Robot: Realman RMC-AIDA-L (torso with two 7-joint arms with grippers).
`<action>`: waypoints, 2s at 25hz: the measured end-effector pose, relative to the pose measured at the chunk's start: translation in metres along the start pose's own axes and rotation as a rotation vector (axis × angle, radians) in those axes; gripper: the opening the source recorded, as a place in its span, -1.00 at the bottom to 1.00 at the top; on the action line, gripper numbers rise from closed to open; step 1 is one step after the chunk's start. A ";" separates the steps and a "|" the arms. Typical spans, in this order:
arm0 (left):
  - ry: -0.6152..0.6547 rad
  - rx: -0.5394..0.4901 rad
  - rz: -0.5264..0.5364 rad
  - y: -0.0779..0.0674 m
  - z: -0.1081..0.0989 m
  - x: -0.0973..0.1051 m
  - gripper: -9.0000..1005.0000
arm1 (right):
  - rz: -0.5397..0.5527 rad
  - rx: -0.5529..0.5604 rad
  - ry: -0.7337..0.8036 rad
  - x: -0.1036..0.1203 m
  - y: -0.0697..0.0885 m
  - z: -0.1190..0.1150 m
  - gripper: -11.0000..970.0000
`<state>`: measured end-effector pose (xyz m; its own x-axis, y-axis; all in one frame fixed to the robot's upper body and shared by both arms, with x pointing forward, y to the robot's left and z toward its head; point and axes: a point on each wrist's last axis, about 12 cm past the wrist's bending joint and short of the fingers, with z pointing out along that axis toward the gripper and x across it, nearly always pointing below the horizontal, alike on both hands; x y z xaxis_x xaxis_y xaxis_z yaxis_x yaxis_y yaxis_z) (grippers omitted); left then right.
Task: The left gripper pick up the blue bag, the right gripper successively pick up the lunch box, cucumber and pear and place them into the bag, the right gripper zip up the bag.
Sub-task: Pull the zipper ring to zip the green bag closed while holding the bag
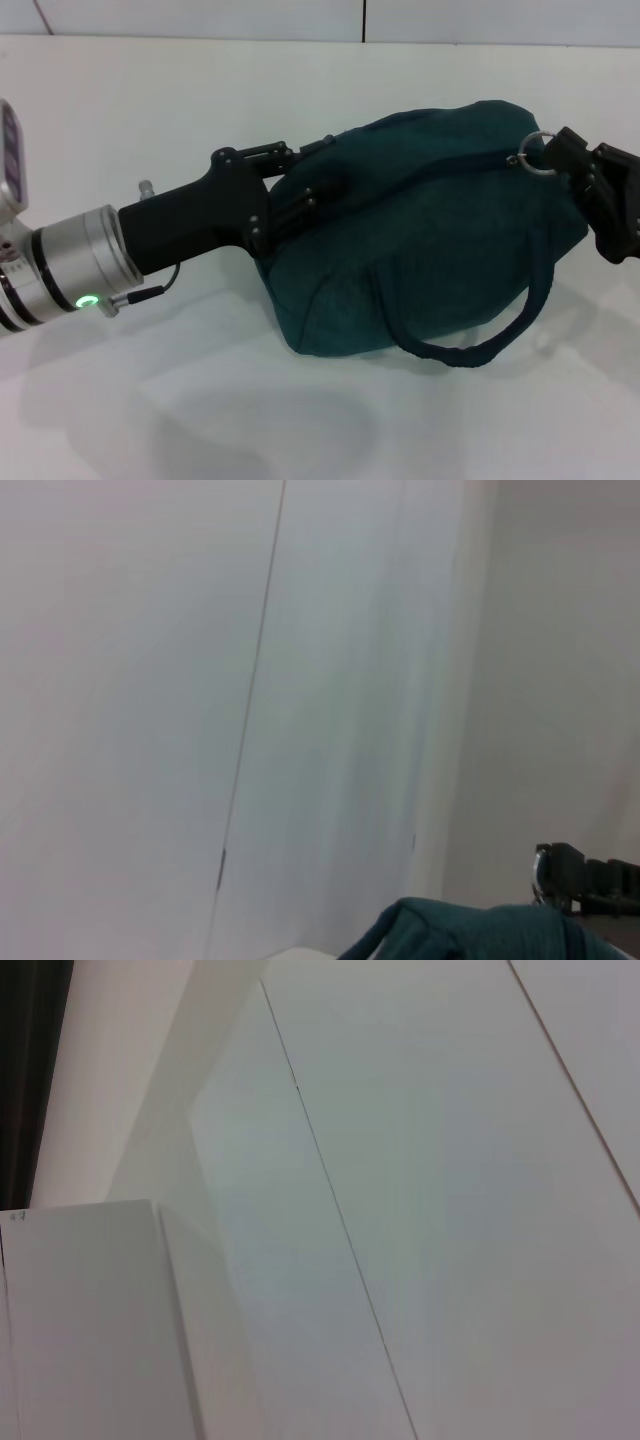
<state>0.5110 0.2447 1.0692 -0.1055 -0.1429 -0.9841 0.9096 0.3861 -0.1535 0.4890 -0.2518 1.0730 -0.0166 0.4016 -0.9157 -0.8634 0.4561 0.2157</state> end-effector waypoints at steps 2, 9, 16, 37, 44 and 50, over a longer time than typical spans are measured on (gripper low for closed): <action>0.000 0.003 0.003 -0.001 0.001 0.001 -0.30 | 0.000 0.000 0.000 0.000 0.000 0.000 -0.97; -0.019 -0.006 0.035 -0.003 -0.001 0.002 -0.47 | 0.001 0.002 0.000 0.000 0.000 -0.001 -0.97; -0.021 -0.003 0.045 -0.004 -0.001 0.001 -0.73 | 0.000 0.030 -0.017 -0.001 -0.001 -0.004 -0.97; -0.027 -0.021 0.071 -0.003 -0.026 -0.003 -0.86 | 0.005 0.229 0.008 0.004 -0.013 -0.029 -0.97; -0.069 -0.059 0.075 -0.001 -0.042 -0.009 -0.86 | 0.013 0.250 0.042 0.009 -0.015 -0.030 -0.97; -0.072 -0.070 0.074 -0.002 -0.048 -0.009 -0.86 | 0.022 0.268 0.081 0.014 -0.017 -0.029 -0.97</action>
<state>0.4910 0.2890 1.0744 -0.0075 -0.1762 -0.9843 0.8834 0.4600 -0.0891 0.4890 -0.2770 1.0471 -0.0833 0.3544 -0.9314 -0.6981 0.6462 0.3083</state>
